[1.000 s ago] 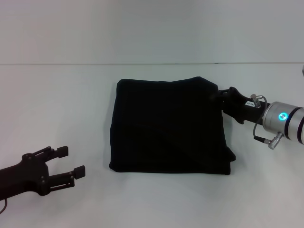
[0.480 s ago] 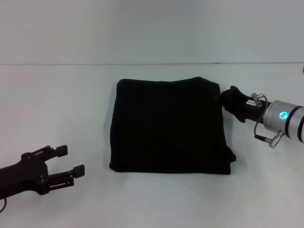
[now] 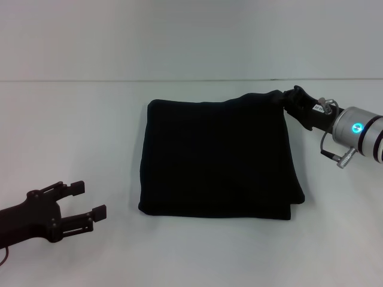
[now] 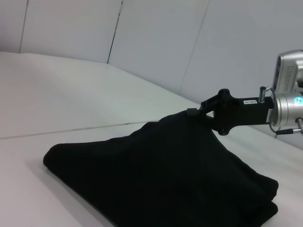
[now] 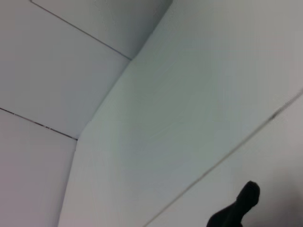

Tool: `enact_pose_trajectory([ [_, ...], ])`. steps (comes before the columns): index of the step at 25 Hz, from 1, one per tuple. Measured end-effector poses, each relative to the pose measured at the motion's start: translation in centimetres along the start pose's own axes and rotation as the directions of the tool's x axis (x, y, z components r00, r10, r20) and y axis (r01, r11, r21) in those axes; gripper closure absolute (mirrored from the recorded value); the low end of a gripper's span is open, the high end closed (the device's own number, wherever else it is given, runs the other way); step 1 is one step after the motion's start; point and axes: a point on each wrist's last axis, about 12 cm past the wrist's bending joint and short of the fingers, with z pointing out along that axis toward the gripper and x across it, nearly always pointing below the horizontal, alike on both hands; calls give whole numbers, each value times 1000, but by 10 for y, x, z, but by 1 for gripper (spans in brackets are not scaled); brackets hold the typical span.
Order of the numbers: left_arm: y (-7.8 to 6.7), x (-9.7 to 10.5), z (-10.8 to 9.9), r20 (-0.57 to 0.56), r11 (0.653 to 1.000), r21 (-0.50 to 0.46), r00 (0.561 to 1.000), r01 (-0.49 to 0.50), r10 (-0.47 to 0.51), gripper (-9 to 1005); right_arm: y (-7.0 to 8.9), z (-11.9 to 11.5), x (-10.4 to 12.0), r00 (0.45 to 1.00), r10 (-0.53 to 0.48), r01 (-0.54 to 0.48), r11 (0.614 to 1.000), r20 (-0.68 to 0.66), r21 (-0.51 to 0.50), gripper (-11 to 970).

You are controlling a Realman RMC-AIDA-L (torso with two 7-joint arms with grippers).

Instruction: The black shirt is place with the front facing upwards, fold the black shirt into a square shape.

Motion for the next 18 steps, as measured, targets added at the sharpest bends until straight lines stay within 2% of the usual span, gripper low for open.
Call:
enact_pose_trajectory([
  [12, 0, 0, 0, -1, 1000, 1, 1000, 0, 0, 169, -15, 2, 5, 1000, 5, -8, 992, 27, 123, 935],
  [18, 1, -3, 2, 10, 1000, 3, 1000, 15, -15, 171, -16, 1, 6, 1000, 13, -16, 993, 27, 118, 932],
])
